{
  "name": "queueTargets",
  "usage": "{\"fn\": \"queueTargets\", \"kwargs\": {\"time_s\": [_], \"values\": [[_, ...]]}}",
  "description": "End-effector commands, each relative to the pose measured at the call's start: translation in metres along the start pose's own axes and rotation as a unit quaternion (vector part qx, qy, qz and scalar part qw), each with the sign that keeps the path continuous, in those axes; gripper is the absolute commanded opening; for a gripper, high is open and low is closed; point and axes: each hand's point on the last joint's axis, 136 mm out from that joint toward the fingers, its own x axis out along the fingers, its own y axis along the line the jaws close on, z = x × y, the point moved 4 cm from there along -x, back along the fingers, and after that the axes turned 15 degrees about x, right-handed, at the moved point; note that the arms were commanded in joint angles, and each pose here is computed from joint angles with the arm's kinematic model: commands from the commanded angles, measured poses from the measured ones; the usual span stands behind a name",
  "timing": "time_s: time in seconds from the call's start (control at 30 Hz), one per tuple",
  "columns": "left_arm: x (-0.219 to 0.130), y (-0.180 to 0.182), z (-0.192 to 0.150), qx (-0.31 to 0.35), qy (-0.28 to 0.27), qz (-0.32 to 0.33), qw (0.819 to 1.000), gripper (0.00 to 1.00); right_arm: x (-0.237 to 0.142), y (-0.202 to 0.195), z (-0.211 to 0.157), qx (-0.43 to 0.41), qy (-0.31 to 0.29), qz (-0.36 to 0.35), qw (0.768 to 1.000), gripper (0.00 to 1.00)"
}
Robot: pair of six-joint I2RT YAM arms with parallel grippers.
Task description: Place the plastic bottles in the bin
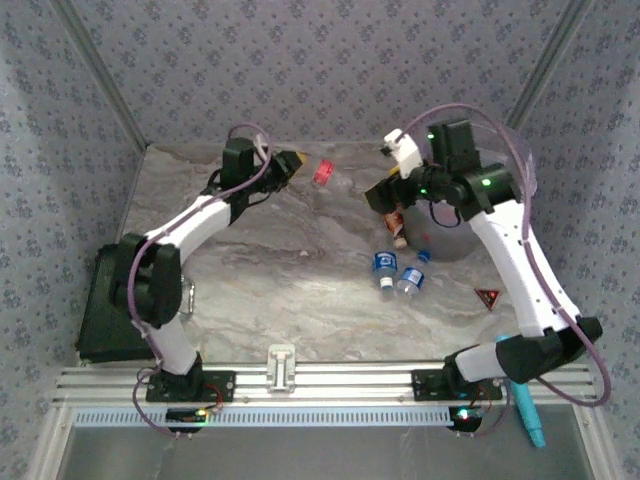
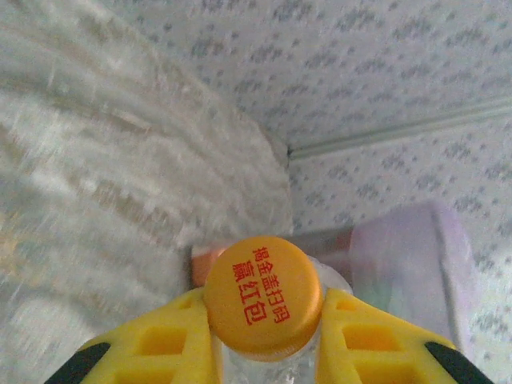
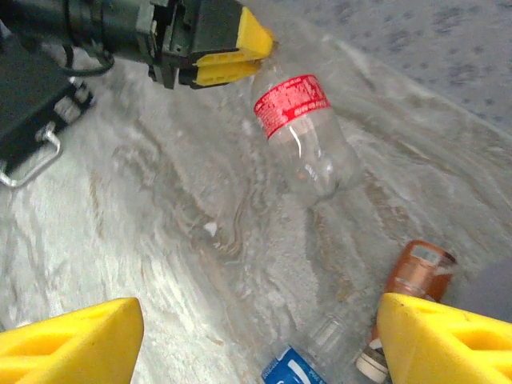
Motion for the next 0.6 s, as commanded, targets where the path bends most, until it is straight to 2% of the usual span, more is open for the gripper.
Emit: {"fn": "queueTargets", "kwargs": {"time_s": [0.0, 0.1, 0.2, 0.3, 0.47, 0.57], "values": [[-0.022, 0.007, -0.041, 0.031, 0.068, 0.005, 0.997, 0.28, 0.022, 0.008, -0.007, -0.071, 0.046, 0.008, 0.996, 0.80], [-0.042, 0.004, -0.057, 0.044, 0.088, 0.007, 0.995, 0.28, 0.051, 0.012, -0.015, -0.101, 0.091, 0.015, 0.991, 0.84], [-0.054, -0.003, -0.066, 0.051, 0.101, 0.001, 0.994, 0.27, 0.079, 0.019, -0.020, -0.110, 0.116, 0.054, 0.986, 0.88], [-0.061, -0.013, -0.066, 0.059, 0.104, -0.013, 0.993, 0.27, 0.102, 0.031, -0.027, -0.093, 0.142, 0.108, 0.980, 0.91], [-0.063, -0.028, -0.061, 0.076, 0.097, -0.026, 0.992, 0.26, 0.134, 0.036, -0.043, -0.047, 0.186, 0.151, 0.970, 0.91], [-0.058, -0.031, -0.061, 0.081, 0.098, -0.030, 0.991, 0.26, 0.143, 0.038, -0.046, -0.022, 0.189, 0.174, 0.966, 0.90]]}}
